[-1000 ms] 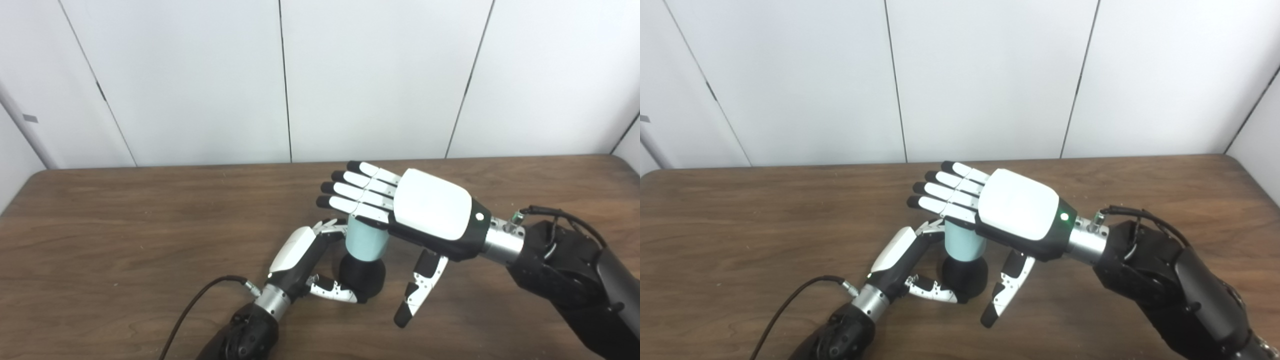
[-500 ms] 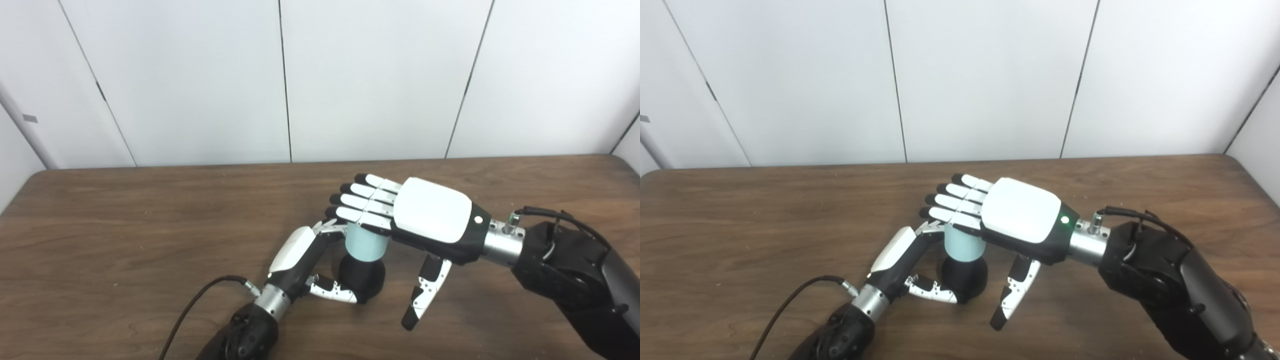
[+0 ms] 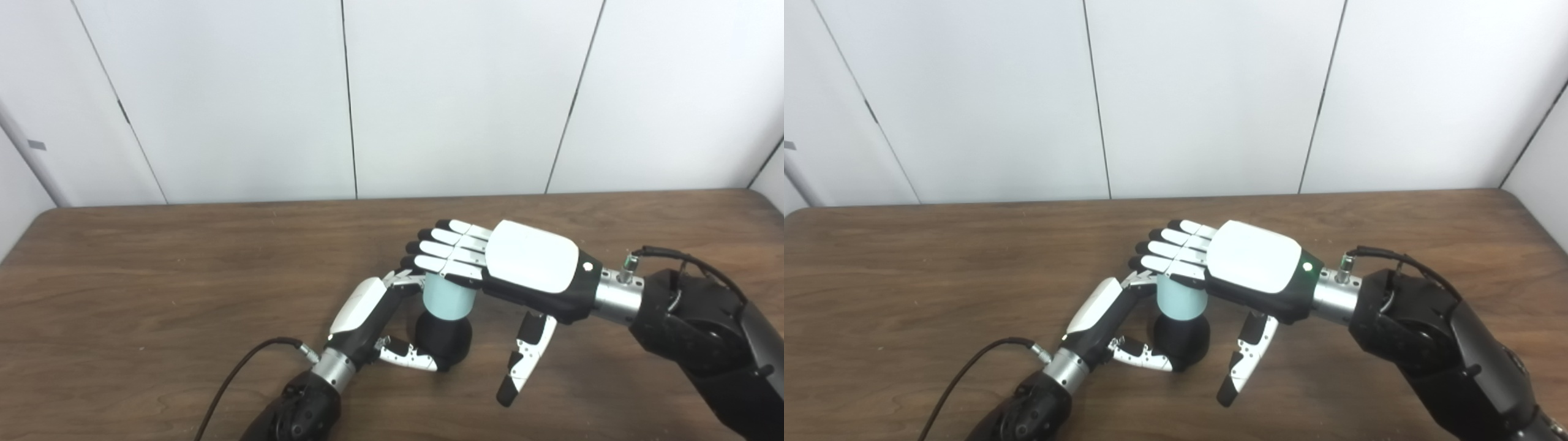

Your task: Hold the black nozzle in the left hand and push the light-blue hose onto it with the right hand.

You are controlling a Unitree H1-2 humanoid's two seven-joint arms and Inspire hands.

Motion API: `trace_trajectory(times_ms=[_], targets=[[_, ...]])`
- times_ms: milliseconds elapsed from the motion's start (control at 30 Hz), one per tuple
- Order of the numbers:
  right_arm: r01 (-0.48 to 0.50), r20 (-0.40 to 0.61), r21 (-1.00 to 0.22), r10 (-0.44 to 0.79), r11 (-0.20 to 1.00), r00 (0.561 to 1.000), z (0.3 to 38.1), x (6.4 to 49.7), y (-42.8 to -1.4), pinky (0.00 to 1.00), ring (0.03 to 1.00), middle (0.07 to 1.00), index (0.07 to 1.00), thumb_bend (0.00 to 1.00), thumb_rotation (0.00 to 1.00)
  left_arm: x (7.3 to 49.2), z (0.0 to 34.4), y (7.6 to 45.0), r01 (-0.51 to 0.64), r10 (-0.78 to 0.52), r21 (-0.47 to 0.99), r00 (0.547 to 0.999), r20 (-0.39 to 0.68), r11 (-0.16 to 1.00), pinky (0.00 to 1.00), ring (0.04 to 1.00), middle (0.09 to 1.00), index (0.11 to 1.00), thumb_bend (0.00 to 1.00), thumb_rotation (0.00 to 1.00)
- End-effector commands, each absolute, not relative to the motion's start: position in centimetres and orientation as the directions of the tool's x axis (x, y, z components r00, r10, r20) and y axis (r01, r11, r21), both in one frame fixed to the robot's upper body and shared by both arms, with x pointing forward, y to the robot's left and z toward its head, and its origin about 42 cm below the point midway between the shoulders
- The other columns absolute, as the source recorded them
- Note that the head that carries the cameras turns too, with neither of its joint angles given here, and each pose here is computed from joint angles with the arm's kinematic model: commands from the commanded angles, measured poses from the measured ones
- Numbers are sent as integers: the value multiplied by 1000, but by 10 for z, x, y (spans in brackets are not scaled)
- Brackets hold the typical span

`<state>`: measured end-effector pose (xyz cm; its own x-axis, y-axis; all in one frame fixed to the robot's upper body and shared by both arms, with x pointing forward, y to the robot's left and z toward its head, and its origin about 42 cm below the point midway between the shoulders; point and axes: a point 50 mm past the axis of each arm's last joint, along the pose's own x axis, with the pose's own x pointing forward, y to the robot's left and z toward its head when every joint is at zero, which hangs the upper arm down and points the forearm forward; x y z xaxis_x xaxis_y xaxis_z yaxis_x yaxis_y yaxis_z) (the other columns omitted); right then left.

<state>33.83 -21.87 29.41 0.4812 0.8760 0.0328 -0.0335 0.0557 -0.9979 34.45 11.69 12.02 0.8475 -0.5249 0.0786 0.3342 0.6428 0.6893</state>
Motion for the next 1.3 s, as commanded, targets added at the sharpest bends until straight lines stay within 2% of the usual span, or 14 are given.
trace_trajectory(times_ms=[0,600,1267], targets=[[-28,32,-998,876,52,482,301,343,-222,1000,1000,1000,990,979,732,310,62,135,473,-504,679,846,-173,561,1000,936,799,482,521,74],[-57,-14,-998,894,13,449,290,344,-221,1000,1000,1000,1000,990,771,310,62,134,473,-503,680,846,-175,559,1000,936,799,482,521,74],[-6,-52,-998,901,-55,431,285,330,-226,1000,1000,1000,1000,972,789,309,62,137,472,-506,680,846,-171,560,1000,936,799,482,521,74]])
